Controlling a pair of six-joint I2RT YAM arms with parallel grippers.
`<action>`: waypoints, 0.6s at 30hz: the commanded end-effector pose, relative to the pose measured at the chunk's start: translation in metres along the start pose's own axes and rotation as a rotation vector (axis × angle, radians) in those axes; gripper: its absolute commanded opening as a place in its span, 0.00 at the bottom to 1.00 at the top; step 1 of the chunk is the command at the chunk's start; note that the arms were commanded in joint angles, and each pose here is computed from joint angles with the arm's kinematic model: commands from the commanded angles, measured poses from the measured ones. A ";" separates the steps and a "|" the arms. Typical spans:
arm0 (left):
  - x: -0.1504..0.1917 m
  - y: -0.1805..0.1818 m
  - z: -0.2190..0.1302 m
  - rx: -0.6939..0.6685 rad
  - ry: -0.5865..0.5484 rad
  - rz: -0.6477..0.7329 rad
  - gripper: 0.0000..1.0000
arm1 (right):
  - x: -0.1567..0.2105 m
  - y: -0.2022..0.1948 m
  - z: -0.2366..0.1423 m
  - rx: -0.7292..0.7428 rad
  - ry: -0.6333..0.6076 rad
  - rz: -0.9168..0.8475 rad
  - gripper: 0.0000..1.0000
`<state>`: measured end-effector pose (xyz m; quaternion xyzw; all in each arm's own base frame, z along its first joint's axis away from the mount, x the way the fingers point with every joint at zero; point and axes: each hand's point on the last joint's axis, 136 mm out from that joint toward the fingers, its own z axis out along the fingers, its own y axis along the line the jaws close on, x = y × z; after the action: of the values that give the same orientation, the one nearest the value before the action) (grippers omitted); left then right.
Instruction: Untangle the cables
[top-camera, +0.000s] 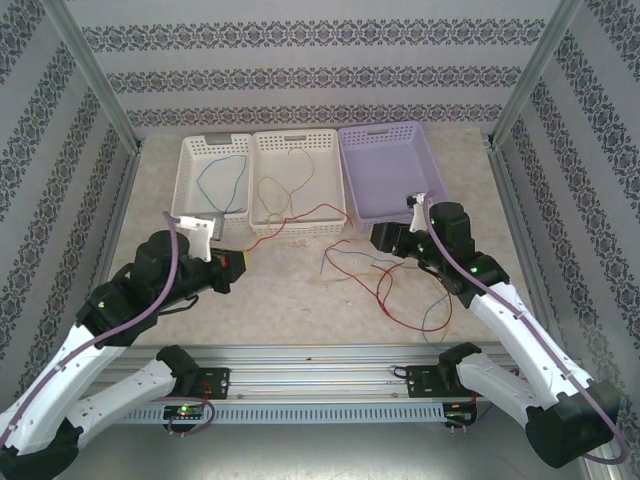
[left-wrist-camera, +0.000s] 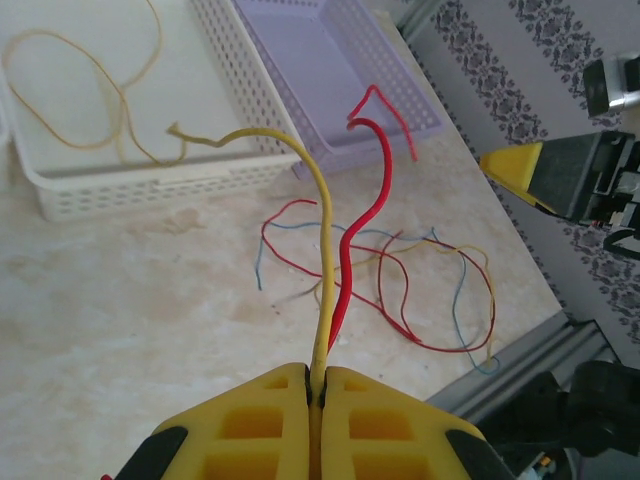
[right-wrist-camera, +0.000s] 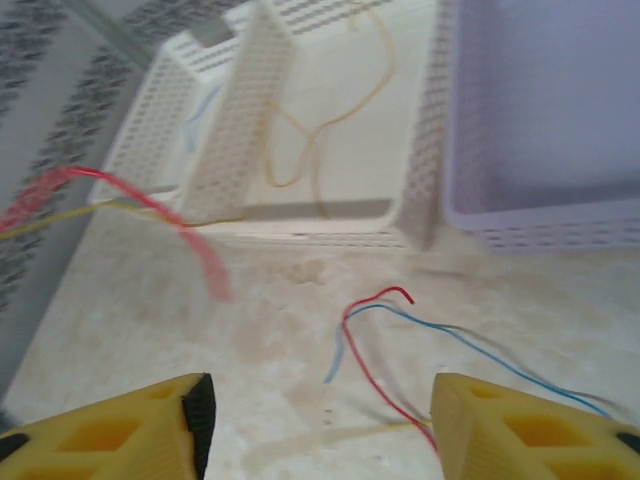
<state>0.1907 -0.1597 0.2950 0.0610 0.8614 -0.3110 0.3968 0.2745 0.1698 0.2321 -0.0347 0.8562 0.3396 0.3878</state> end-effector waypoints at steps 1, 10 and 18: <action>-0.012 -0.021 0.004 0.118 -0.043 -0.054 0.00 | -0.010 0.058 -0.003 -0.225 0.000 -0.067 0.63; -0.012 -0.043 0.010 0.209 -0.049 -0.052 0.00 | 0.016 0.138 0.005 -0.435 0.083 -0.127 0.66; 0.009 -0.050 0.025 0.238 -0.014 -0.043 0.00 | 0.021 0.145 0.024 -0.450 0.074 -0.002 0.67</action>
<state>0.1835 -0.2068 0.2951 0.0857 0.8316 -0.4003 0.3753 0.2204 0.2954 0.2692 -0.1648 0.7959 0.4879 0.3183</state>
